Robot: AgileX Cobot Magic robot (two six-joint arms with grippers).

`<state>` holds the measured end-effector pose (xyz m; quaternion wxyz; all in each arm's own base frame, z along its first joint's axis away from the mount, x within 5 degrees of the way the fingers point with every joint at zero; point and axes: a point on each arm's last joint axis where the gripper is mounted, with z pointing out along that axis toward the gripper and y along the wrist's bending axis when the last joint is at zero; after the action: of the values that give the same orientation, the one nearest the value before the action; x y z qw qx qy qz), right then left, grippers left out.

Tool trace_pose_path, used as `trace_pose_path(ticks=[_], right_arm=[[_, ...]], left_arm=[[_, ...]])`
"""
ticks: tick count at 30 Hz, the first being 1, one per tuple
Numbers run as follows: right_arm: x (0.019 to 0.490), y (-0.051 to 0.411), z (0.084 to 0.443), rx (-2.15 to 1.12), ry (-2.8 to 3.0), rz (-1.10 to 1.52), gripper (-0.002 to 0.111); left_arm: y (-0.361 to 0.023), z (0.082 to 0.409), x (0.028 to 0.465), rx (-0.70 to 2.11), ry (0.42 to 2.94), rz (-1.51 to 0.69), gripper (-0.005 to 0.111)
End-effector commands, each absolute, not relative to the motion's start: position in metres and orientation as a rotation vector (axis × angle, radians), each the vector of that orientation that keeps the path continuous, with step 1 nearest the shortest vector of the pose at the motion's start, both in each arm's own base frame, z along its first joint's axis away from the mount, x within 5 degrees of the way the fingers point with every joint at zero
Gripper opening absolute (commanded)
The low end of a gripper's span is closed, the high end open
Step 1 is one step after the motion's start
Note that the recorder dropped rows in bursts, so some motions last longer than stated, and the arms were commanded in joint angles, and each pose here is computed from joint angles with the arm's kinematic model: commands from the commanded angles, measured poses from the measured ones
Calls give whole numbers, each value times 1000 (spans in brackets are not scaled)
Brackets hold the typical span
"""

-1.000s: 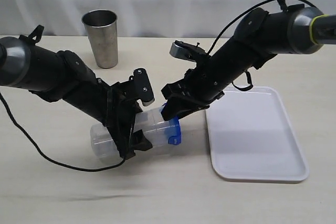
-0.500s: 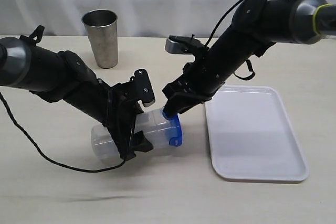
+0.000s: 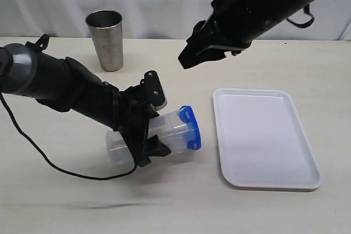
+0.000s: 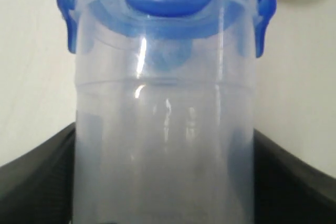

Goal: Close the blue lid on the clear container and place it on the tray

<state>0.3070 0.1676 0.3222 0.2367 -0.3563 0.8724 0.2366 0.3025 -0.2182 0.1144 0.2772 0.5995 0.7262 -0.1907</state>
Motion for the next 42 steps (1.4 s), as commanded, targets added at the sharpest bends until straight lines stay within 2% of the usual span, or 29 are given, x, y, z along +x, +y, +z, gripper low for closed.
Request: trace_pose_path(ticks=[1,3,7,14,20,24,30,42], right_arm=[[291,151,341,-888,2331,495,37],[285,141,344,-803,2316,407,31],[279,117,342,-651,2345,289,5],[290,76,301,-380,2492,320,5],[292,85,278,-402,2544,440,5],[288,98,283,-470,2487,572,5],[280,102,300,-526,2413,632,5],[249,93,348,-540,2226,572,5]], left_arm=[[-229,139,303,1491,1836,-595,0],[-233,154,306,1461,1792,-620,0],[-239,182,308,1419,1703,-673,0],[-254,219,304,1336,1525,-936,0],[-255,222,301,1320,1495,-999,0],[-255,222,300,1323,1492,-1002,0],[-255,216,300,1321,1514,-1006,0],[-258,191,307,1276,1598,-1030,0]])
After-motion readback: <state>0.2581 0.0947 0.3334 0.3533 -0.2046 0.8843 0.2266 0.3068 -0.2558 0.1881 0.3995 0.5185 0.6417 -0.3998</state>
